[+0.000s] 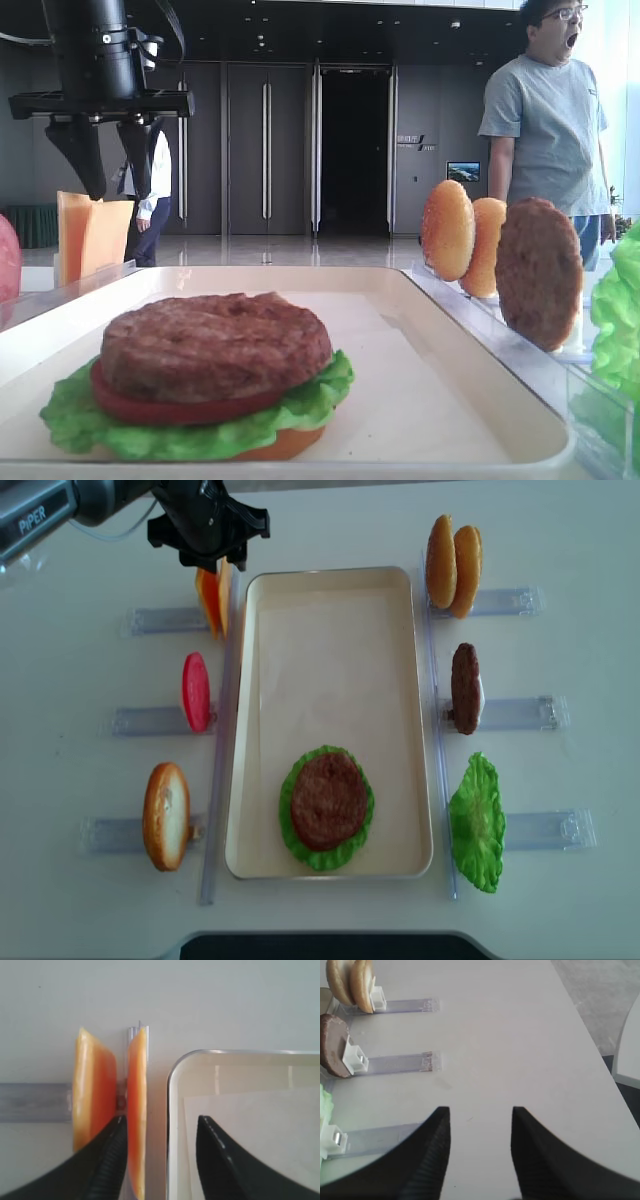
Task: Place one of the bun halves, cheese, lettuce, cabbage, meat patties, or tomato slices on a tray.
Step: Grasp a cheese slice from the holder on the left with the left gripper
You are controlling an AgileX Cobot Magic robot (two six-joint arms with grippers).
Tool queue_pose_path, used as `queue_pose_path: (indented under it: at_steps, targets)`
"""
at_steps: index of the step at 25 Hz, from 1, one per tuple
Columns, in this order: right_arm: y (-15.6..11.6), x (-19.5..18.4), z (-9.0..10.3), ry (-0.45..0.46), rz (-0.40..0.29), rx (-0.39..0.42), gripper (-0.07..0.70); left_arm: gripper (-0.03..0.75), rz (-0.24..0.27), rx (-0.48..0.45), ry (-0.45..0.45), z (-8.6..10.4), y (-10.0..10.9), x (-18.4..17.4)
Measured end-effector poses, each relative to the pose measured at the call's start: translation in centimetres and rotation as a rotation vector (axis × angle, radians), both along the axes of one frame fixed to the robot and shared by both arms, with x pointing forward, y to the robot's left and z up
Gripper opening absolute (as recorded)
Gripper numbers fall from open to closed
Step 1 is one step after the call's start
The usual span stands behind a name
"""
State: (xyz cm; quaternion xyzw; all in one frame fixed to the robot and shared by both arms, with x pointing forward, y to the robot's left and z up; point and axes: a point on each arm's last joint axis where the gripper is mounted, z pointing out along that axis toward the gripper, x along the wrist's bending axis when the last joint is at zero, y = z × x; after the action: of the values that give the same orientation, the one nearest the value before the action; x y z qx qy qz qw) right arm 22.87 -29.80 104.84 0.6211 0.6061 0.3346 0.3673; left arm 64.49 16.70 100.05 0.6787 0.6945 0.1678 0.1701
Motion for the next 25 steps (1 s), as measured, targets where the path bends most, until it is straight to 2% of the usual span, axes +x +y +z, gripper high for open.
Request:
queue_pose_path:
  at_steps: [5, 20, 25]
  targets:
    - [0.0, 0.0, 0.0, 0.0, 0.0, 0.0, 0.283, 0.347, -0.002, 0.006, 0.011, -0.7, -0.1, 0.2]
    - [0.0, 0.0, 0.0, 0.0, 0.0, 0.0, 0.281, 0.34, -0.009, 0.032, 0.006, -0.8, 0.1, 0.3]
    - [0.0, 0.0, 0.0, 0.0, 0.0, 0.0, 0.28, 0.34, -0.005, 0.048, 0.045, -1.9, 0.1, 0.4]
